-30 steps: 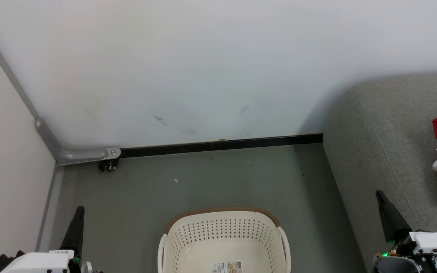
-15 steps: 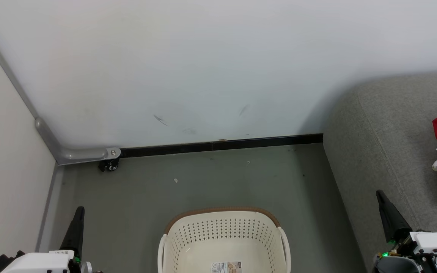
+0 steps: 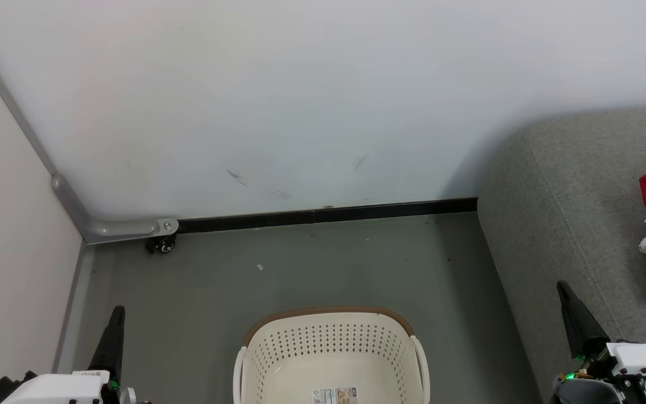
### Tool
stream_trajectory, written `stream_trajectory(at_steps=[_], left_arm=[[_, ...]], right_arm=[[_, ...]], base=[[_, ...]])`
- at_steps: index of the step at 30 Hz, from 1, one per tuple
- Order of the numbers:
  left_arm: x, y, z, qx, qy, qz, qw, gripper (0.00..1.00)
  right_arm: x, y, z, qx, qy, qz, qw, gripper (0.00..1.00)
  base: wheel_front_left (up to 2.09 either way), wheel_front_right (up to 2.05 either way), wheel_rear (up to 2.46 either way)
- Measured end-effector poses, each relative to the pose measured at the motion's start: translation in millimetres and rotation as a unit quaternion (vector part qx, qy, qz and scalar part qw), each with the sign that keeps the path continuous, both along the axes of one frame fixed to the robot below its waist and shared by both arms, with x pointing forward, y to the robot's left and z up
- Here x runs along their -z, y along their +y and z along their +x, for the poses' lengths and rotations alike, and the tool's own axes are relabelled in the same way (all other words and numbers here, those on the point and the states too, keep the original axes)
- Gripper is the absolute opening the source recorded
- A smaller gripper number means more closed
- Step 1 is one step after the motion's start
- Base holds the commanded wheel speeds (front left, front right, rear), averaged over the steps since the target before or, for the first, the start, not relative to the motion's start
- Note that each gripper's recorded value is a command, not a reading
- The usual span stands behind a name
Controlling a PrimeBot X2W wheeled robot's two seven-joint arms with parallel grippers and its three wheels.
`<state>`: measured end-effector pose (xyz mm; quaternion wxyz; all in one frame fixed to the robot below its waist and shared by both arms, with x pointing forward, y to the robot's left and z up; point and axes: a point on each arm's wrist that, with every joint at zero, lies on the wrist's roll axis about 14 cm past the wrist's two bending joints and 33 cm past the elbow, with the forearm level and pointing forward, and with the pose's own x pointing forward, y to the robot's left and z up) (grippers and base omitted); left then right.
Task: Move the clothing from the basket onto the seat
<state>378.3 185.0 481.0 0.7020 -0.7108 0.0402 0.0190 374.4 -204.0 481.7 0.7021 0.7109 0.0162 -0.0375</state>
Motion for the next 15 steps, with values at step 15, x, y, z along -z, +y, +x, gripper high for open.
stream_trajectory(at_steps=[15], left_arm=[[0.2,0.2,0.0,0.0,0.0,0.0,1.0,0.0]], right_arm=[[-1.1,-0.5,0.8,0.001,-0.002,0.0,1.0,0.0]], base=[[0.0,0.0,0.0]])
